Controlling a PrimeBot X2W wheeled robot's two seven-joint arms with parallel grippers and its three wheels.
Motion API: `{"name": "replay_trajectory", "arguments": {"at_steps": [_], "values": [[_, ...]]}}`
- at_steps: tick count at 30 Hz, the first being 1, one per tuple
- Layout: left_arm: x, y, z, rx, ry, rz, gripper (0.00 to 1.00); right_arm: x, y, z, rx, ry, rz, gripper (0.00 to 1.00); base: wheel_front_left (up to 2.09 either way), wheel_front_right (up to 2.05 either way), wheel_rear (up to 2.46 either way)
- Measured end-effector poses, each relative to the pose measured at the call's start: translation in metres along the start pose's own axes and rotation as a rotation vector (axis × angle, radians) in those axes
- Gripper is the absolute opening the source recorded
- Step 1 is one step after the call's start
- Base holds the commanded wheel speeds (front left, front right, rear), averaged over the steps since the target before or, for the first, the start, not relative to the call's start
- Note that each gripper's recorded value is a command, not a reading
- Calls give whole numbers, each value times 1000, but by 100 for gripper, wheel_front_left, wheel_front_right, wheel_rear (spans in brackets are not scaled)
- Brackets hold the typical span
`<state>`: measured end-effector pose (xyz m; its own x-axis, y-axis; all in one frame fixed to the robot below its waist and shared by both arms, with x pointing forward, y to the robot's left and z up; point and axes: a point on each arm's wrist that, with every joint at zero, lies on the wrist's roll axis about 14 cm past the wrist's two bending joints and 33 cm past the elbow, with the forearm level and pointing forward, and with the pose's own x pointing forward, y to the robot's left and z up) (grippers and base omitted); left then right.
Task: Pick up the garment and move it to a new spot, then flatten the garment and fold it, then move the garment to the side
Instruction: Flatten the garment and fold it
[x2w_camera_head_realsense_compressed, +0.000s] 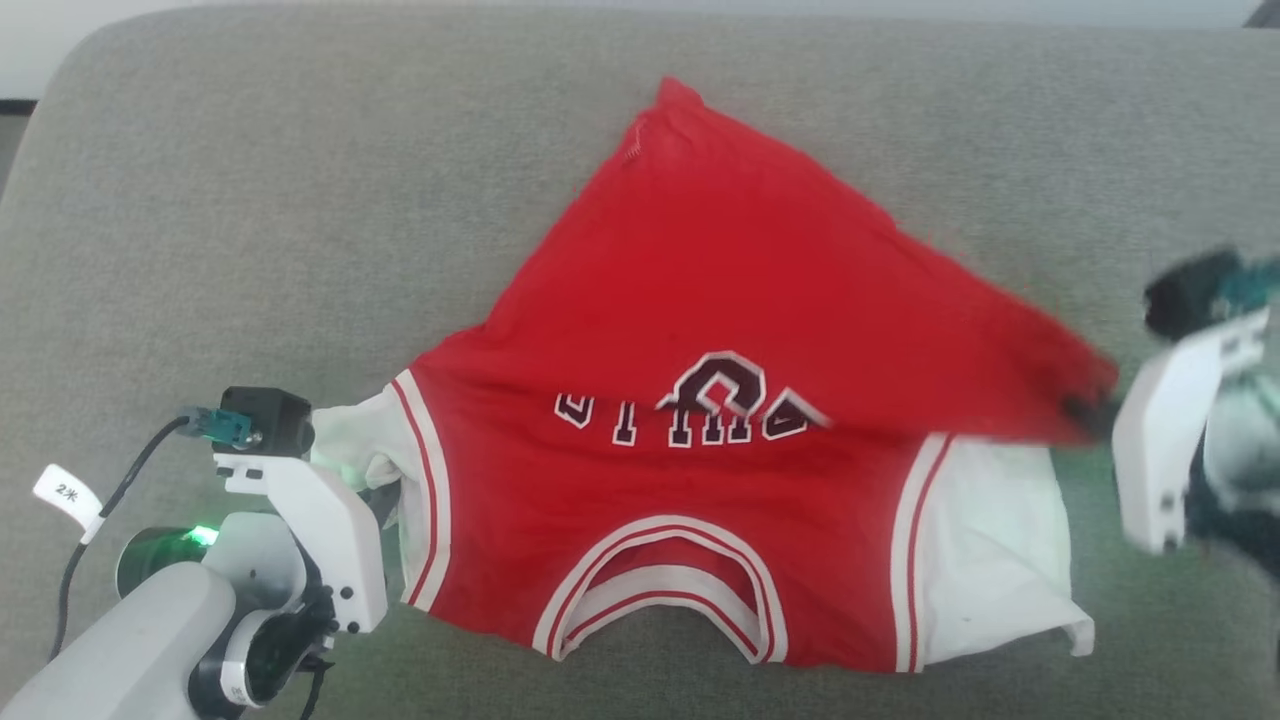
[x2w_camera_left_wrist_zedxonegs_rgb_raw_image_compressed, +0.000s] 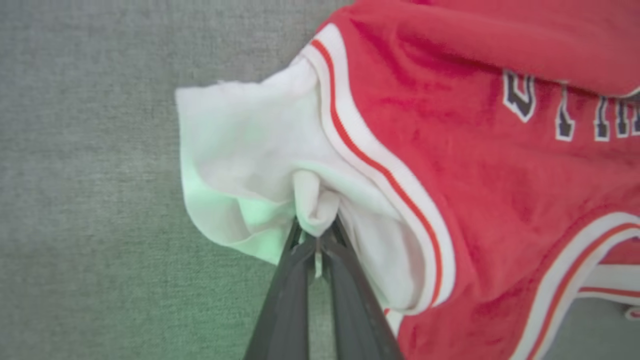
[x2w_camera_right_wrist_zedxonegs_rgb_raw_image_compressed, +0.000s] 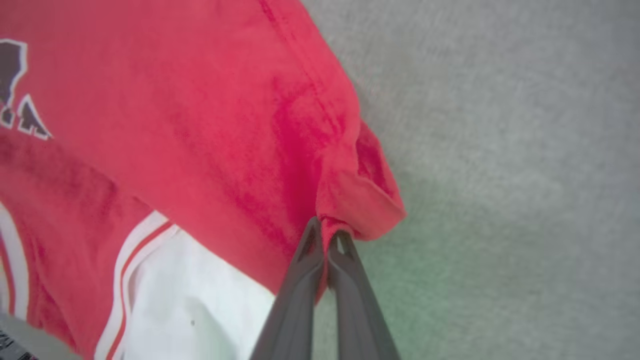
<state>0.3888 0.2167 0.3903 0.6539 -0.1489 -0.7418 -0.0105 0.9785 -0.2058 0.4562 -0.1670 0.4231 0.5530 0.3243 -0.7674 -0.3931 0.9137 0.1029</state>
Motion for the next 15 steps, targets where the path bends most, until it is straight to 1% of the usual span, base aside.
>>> {"name": "replay_trajectory", "arguments": {"at_steps": [3, 5, 7, 11, 13, 14, 15], "values": [[-1, -2, 1, 7, -1, -6, 0, -11, 5, -30, 40, 21, -16, 0, 0, 0, 0], [-1, -3, 2, 11, -2, -10, 0, -14, 11, -49, 98, 37, -11, 0, 0, 0, 0], [1, -4, 2, 12, 0, -14, 0, -14, 17, -71, 132, 72, -16, 0, 0, 0, 0], [4, -6, 0, 14, 12, -20, 0, -11, 18, -87, 177, 62, -42, 0, 0, 0, 0], [8, -7, -1, 16, 19, -22, 0, -4, 18, -95, 227, 54, -51, 0, 0, 0, 0], [9, -7, -1, 16, 20, -24, 0, -3, 18, -96, 225, 51, -51, 13, 0, 0, 0], [9, -7, -1, 17, 22, -24, 0, -1, 17, -96, 232, 48, -51, 49, 0, 0, 0]]}}
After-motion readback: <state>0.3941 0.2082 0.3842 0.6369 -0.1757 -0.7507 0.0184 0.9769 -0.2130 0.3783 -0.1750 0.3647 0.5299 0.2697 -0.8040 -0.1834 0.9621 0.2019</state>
